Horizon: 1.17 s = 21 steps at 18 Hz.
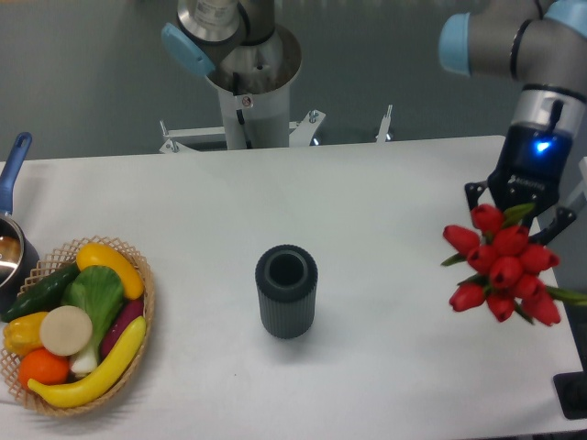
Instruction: Pick up the flowers from the table
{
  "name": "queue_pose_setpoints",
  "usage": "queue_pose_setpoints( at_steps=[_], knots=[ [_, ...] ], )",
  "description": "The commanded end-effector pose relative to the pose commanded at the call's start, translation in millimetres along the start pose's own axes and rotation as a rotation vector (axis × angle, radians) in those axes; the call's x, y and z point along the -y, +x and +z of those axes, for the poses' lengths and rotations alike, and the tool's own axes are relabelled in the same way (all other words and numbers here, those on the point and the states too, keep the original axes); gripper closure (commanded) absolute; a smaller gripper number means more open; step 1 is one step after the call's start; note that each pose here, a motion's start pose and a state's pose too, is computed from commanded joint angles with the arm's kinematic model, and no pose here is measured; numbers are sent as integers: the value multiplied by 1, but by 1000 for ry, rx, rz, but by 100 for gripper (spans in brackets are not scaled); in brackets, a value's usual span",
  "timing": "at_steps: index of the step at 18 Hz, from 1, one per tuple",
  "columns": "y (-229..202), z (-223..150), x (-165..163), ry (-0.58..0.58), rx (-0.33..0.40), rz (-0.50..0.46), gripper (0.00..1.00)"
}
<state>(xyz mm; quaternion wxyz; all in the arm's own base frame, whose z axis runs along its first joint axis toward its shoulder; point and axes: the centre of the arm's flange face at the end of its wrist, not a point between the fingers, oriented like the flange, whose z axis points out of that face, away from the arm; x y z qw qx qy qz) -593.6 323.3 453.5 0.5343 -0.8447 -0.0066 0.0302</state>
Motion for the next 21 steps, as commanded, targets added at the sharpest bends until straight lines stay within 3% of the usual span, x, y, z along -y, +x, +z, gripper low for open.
queue_pose_setpoints(
  at_steps=[21],
  knots=[
    [1,2,-3,8,-9,-13,70]
  ],
)
